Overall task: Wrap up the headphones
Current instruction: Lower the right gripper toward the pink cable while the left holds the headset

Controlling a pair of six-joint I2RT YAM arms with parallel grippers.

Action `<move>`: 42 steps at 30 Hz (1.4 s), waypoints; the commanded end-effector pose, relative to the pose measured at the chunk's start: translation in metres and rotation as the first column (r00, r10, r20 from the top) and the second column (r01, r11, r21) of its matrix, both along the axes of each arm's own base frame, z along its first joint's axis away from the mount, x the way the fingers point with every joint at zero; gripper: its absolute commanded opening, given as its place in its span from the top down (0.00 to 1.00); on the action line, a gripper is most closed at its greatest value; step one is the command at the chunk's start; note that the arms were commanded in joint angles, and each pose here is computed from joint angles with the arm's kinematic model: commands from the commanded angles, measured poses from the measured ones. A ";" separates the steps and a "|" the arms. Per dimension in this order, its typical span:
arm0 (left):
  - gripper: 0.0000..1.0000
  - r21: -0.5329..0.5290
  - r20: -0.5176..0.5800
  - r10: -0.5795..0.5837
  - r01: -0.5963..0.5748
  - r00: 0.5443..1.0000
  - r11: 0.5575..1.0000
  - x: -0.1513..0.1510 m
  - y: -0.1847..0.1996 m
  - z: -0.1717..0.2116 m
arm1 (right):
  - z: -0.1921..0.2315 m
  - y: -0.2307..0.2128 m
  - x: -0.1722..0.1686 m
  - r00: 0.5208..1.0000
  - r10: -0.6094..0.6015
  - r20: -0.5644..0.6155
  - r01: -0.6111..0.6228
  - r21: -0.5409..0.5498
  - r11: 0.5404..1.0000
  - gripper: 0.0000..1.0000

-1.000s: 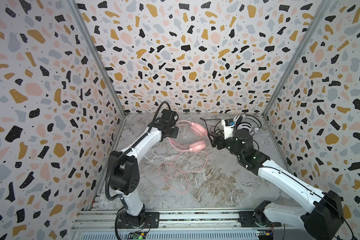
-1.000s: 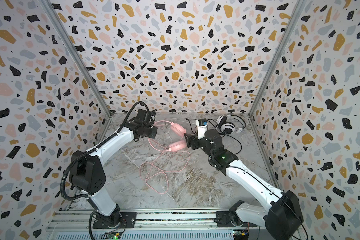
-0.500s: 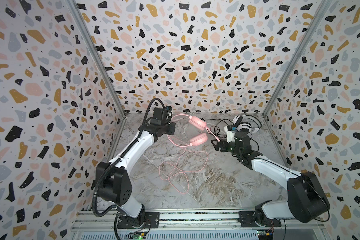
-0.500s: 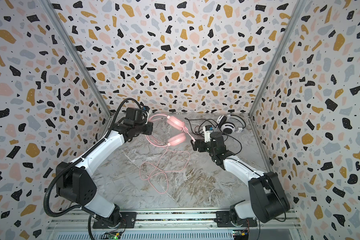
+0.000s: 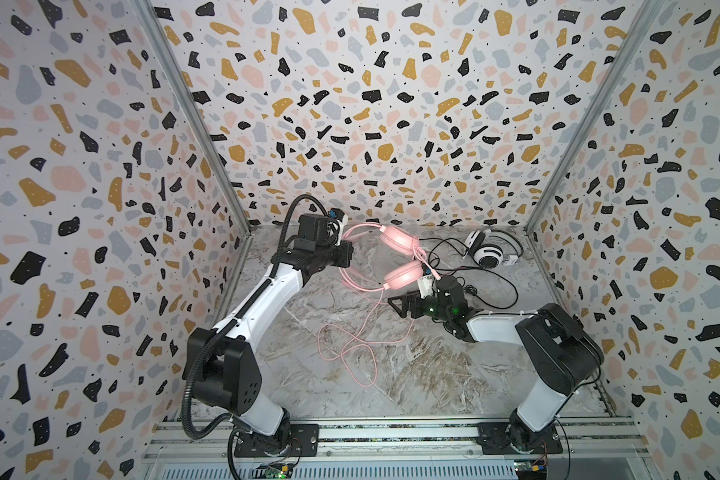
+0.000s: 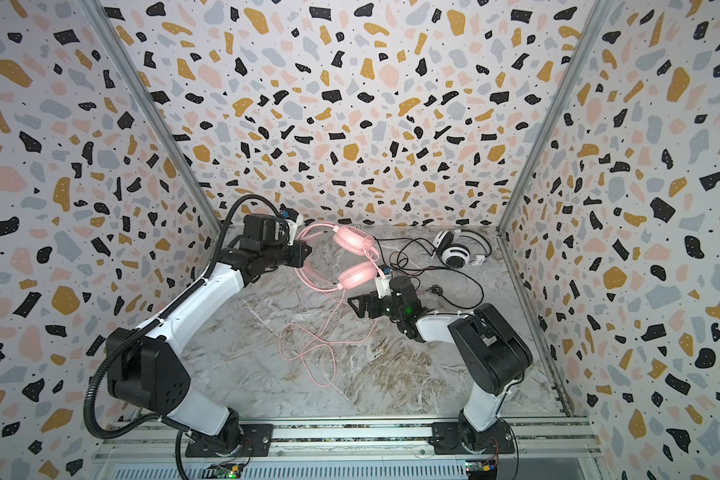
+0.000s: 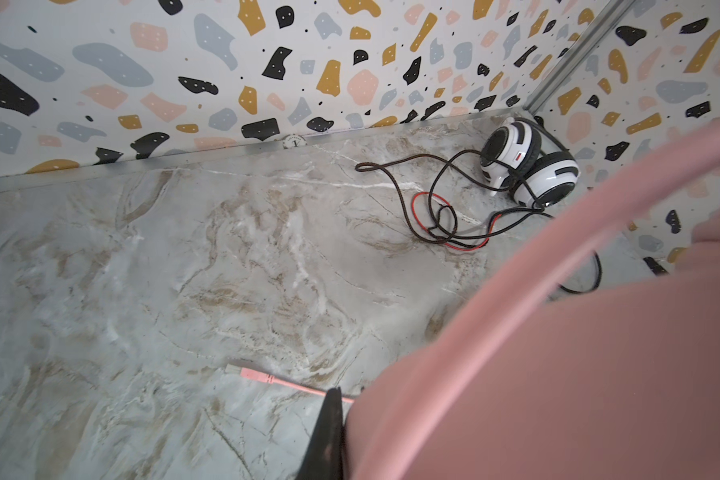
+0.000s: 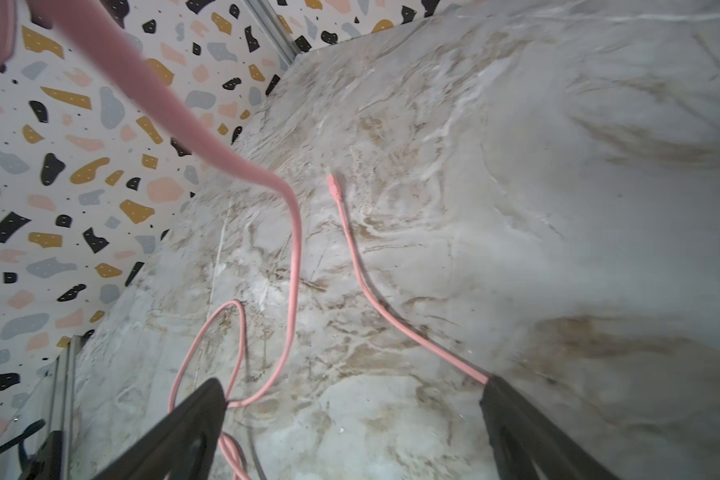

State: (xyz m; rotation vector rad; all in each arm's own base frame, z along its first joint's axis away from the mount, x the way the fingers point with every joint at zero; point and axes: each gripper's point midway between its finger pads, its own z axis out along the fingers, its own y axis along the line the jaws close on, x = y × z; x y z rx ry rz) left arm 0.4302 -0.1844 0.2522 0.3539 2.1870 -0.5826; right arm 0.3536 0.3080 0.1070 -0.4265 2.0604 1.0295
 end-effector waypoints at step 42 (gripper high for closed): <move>1.00 -0.217 0.116 -0.047 0.071 0.992 0.974 0.002 -0.003 0.054 | 0.040 0.021 -0.009 0.995 0.045 0.088 -0.072 0.330 0.941 0.61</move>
